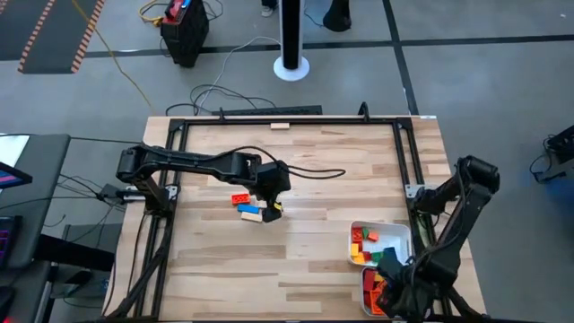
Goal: Sort blocks by size
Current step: Put the big blue game piece into the gray bin, then put the big brown block into the gray bin
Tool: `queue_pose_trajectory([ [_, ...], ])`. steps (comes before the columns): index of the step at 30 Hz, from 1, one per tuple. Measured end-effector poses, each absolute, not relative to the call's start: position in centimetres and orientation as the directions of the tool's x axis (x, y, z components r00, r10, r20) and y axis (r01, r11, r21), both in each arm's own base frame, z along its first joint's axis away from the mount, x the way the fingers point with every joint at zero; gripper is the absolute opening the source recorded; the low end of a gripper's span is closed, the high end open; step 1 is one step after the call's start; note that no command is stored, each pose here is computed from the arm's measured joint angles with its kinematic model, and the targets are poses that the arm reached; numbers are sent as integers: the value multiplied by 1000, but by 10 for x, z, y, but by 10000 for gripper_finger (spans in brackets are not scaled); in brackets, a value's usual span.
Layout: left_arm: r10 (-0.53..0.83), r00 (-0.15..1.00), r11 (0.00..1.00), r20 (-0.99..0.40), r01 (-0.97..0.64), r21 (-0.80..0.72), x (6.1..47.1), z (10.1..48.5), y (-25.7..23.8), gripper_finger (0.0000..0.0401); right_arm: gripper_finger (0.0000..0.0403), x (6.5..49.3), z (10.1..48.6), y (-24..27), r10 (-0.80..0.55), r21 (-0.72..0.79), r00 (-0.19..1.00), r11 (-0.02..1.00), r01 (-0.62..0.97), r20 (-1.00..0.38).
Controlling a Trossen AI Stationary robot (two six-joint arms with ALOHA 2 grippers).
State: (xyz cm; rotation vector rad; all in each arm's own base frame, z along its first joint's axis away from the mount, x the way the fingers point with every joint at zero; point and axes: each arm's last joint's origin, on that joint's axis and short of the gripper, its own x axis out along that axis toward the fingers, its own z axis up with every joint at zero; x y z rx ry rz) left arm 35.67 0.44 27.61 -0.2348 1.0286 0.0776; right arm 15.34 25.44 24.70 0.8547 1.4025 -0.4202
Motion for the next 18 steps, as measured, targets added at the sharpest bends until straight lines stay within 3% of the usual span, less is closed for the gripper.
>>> queue_pose_trajectory([
  [5, -72, 467, 964, -882, -194, -181, 352, 269, 1, 299, 269, 152, 240, 255, 184, 217, 125, 658, 721, -975],
  [8, -67, 456, 966, -887, -192, -172, 351, 268, -1, 299, 308, 150, 244, 247, 159, 170, 85, 659, 732, -984],
  [18, 86, 446, 972, -891, -234, -24, 350, 267, 8, 299, 297, 131, 284, 209, 171, 195, 110, 639, 744, -979],
])
